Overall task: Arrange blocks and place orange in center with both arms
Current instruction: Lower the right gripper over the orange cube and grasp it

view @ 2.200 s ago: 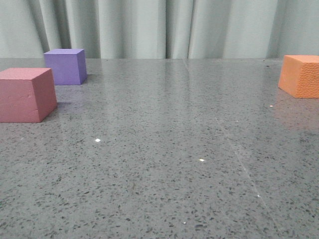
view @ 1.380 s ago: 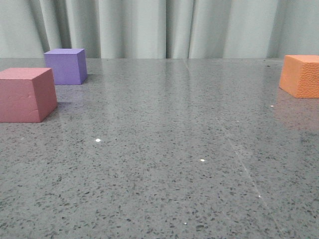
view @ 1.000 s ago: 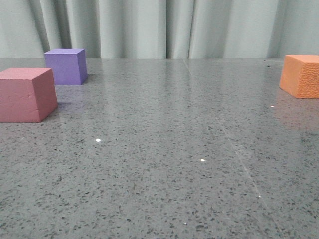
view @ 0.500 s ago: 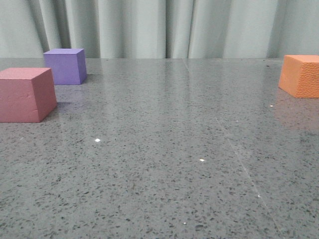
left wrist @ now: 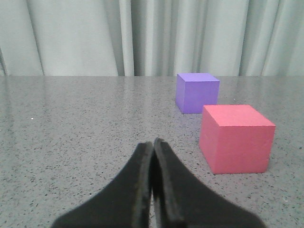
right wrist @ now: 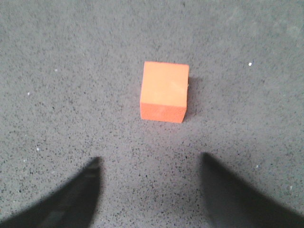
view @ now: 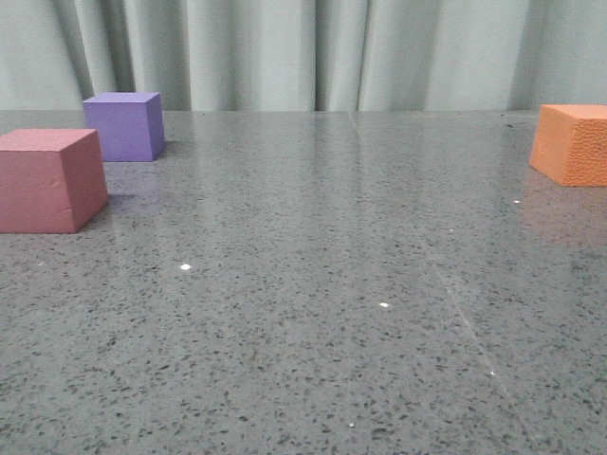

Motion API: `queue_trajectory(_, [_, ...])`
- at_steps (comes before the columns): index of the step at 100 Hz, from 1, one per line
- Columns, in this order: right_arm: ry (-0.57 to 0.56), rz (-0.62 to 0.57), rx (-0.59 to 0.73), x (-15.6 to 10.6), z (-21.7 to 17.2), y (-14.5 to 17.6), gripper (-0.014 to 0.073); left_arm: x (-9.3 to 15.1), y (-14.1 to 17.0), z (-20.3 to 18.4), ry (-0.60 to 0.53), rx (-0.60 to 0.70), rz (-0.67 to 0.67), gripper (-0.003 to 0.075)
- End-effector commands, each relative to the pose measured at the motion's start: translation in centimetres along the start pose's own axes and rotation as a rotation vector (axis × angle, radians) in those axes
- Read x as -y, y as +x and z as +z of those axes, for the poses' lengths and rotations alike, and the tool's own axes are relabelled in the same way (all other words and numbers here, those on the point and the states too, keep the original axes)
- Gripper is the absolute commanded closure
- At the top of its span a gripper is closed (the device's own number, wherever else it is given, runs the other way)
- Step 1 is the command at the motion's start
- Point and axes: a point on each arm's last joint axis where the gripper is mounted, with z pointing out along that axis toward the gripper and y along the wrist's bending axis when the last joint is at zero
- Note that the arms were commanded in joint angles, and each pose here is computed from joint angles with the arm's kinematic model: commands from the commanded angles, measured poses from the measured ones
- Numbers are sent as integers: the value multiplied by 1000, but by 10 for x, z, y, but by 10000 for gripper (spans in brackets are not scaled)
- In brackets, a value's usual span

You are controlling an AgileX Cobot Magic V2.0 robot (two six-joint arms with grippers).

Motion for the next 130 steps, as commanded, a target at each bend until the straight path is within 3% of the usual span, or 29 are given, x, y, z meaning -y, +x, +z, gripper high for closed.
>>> queue_trajectory(1, [-1,-6,70,1,-4,-12,-49,1,9,-1,13,67,-3,730])
queue_trajectory(28, [-5,33,113,0,24,-26,-30,1,9,-1,13,67,-3,730])
queue_trajectory(71, [53,51,4,19,96,-68,-30,1,9,-1,13,67,-3,730])
queue_trajectory(130, [54,27,-162,21,167,-56,-30,1,9,-1,15,67,-3,730])
